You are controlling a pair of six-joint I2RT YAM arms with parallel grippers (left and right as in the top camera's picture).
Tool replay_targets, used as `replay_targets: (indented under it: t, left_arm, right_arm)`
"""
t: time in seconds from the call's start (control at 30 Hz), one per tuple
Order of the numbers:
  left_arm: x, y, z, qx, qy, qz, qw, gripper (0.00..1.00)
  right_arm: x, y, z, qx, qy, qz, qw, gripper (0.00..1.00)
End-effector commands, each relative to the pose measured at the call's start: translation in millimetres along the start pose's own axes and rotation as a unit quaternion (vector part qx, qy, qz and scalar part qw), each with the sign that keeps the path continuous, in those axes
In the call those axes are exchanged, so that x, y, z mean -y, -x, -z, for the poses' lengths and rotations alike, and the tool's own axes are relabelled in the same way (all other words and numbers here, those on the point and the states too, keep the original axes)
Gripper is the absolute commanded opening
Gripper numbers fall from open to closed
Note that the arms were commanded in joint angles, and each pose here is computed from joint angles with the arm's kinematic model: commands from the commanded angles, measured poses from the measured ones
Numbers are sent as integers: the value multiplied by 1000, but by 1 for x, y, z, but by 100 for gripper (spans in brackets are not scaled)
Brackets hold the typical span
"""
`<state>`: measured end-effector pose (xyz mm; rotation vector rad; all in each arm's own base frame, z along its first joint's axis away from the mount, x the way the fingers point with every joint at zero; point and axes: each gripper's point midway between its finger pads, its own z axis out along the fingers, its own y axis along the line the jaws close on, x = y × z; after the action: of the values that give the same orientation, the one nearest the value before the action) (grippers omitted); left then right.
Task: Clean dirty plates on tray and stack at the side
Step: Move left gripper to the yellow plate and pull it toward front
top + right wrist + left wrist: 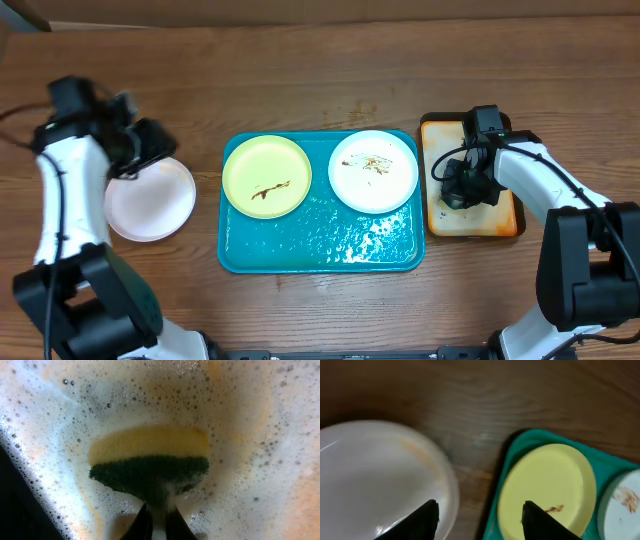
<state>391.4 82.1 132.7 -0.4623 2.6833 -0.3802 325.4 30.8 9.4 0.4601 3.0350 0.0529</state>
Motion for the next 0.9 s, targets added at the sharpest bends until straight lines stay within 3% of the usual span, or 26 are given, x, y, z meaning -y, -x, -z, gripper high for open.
replay_targets:
  t: [0.0,0.13,0.2,0.37,0.87]
  left_arm:
    - [63,0,-8,10,-49,-170,984,55]
    - [94,-6,-31,5,-34,-251,967,59]
    - [103,-7,-45,3,-7,-276,961,65]
    - [115,-16,-78,-15,10,-313,950,66]
    - [101,-36,-136,-67,19,-312,948,64]
  right_arm:
    - [4,-8,-11,-24,-7,0,1000,6]
    - [4,-8,-11,-23,-7,0,1000,6]
    - [4,-8,-11,-24,-7,0,1000,6]
    - [4,-9,-11,-25,-7,0,1000,6]
    - [5,-13,-10,-33,-11,0,999,6]
